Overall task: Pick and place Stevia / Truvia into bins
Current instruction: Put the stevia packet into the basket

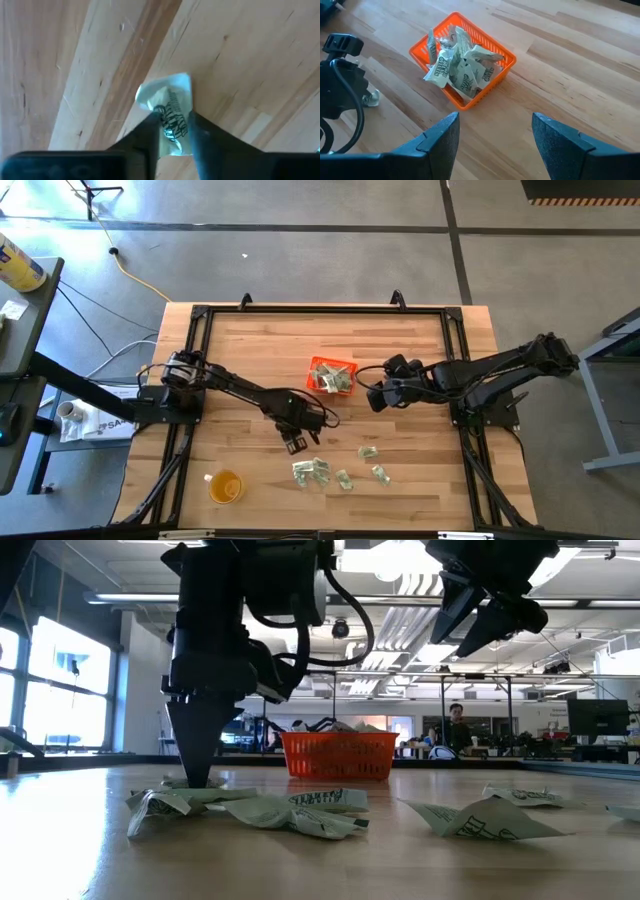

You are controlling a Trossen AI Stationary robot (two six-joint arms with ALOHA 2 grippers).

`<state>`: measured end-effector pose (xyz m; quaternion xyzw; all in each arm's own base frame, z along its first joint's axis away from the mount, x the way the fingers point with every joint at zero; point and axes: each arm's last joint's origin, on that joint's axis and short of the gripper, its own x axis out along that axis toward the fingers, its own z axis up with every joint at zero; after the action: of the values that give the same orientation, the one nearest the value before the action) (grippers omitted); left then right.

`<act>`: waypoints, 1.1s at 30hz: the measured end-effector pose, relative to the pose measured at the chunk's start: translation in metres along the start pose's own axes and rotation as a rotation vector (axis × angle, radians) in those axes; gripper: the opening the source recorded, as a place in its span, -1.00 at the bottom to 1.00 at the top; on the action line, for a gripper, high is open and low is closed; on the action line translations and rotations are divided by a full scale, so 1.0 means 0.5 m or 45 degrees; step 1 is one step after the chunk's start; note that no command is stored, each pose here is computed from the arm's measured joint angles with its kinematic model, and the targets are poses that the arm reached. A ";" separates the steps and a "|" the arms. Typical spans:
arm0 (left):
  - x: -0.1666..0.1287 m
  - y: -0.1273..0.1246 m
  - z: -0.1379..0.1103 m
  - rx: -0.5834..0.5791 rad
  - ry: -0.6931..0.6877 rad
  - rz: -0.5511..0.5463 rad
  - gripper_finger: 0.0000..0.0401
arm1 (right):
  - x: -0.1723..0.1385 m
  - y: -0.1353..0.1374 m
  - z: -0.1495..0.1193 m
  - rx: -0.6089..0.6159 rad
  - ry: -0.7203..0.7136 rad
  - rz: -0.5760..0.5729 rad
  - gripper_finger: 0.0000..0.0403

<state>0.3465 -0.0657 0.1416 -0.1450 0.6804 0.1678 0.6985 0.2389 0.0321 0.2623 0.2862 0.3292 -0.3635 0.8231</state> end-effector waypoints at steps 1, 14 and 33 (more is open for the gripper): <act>-0.001 0.000 0.001 0.013 -0.004 0.004 -0.42 | 0.000 0.000 0.000 -0.001 0.000 0.000 0.18; -0.130 -0.008 0.042 0.163 -0.168 0.222 -0.85 | -0.007 -0.021 -0.022 -0.122 0.127 -0.120 0.18; -0.207 0.117 0.229 0.370 -0.522 0.016 -0.58 | -0.055 -0.030 -0.095 -0.250 0.284 -0.204 0.18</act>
<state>0.4226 0.0324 0.2504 -0.0018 0.5424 0.0984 0.8343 0.1971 0.0684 0.2501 0.2159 0.4743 -0.3599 0.7739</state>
